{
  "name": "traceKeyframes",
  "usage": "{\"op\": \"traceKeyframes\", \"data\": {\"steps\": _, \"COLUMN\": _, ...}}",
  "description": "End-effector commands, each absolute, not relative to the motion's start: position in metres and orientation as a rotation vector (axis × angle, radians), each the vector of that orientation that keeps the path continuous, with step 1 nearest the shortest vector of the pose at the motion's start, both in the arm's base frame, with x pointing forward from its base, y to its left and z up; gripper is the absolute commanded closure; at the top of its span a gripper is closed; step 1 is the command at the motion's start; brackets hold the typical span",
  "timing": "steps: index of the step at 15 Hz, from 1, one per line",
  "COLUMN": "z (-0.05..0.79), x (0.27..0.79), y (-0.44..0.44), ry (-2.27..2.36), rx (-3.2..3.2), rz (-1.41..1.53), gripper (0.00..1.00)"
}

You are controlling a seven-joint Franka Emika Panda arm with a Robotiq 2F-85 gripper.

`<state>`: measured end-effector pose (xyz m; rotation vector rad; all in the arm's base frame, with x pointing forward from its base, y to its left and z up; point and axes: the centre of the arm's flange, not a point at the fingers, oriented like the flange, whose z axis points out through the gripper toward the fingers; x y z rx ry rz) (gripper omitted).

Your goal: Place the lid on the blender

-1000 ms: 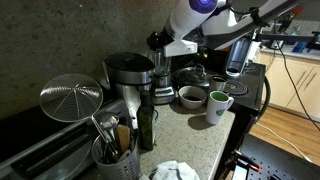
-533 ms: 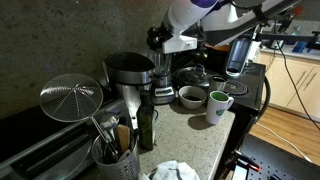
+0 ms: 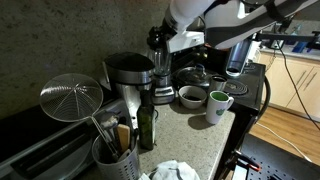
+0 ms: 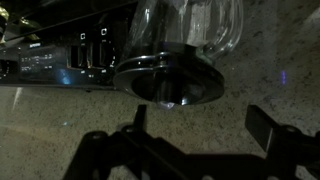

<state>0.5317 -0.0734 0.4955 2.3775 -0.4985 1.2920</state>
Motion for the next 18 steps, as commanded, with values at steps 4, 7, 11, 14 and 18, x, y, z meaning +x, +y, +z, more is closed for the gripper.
{"op": "traceKeyframes", "data": {"steps": 4, "z": 0.527, "x": 0.475, "y": -0.047, "ry": -0.388, "rx": 2.483, "rz": 1.090, "gripper": 0.00}}
{"op": "traceKeyframes", "data": {"steps": 7, "z": 0.530, "x": 0.460, "y": -0.037, "ry": -0.329, "rx": 2.569, "rz": 0.986, "gripper": 0.00}}
{"op": "traceKeyframes", "data": {"steps": 11, "z": 0.541, "x": 0.439, "y": -0.026, "ry": -0.255, "rx": 2.684, "rz": 0.805, "gripper": 0.00}}
{"op": "traceKeyframes", "data": {"steps": 14, "z": 0.550, "x": 0.422, "y": -0.021, "ry": -0.225, "rx": 2.718, "rz": 0.665, "gripper": 0.00}}
{"op": "traceKeyframes", "data": {"steps": 18, "z": 0.555, "x": 0.400, "y": -0.015, "ry": -0.191, "rx": 2.721, "rz": 0.498, "gripper": 0.00}}
